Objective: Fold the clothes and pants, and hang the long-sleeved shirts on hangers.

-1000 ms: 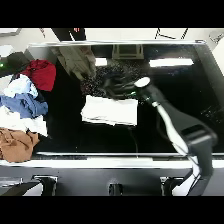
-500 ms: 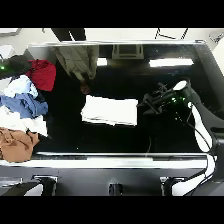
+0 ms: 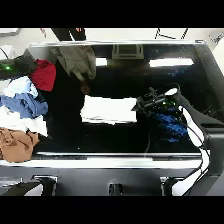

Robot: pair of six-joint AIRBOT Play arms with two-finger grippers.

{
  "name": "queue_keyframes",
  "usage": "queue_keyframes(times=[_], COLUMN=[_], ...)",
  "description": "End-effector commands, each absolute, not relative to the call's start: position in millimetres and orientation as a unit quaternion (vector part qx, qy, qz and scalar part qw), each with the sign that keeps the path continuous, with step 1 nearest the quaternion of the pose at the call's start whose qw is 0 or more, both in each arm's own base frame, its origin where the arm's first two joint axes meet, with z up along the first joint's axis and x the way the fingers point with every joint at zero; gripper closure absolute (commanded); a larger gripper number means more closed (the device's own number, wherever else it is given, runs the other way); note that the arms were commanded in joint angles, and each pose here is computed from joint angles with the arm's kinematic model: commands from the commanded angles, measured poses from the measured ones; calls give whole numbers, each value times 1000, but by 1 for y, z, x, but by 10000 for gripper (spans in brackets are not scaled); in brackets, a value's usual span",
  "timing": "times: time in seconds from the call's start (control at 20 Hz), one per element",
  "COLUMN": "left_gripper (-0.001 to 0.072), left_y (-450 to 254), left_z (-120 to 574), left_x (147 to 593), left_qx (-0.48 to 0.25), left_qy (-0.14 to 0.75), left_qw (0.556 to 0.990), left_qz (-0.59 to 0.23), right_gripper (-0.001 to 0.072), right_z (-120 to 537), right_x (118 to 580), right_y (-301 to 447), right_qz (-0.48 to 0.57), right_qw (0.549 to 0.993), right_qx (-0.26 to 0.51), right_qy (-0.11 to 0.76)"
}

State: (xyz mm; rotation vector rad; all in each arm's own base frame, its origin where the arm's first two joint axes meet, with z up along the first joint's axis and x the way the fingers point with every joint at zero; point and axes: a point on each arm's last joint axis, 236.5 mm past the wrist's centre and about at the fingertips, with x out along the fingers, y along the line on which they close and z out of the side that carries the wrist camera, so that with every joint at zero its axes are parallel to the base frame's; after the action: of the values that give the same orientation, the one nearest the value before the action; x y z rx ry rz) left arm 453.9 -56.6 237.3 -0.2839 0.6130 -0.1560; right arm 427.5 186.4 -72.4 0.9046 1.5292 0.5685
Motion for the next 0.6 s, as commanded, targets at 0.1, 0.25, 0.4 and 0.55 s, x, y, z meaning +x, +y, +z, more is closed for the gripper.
queue_keyframes(times=[0.1,0.25,0.4,0.55], left_gripper=[682,682,682,682], left_y=[-58,-58,-58,-58], left_z=[238,238,238,238], left_x=[454,454,454,454], left_qx=[-141,-141,-141,-141], left_qy=[298,299,299,299], left_qw=[941,941,941,941], left_qz=[-77,-77,-77,-77], right_gripper=[667,667,667,667], right_z=[37,110,150,159], right_x=[480,521,543,539], right_y=[170,120,34,-67], right_qz=[324,296,231,156], right_qw=[649,704,753,773], right_qx=[373,387,412,455], right_qy=[579,517,458,414])
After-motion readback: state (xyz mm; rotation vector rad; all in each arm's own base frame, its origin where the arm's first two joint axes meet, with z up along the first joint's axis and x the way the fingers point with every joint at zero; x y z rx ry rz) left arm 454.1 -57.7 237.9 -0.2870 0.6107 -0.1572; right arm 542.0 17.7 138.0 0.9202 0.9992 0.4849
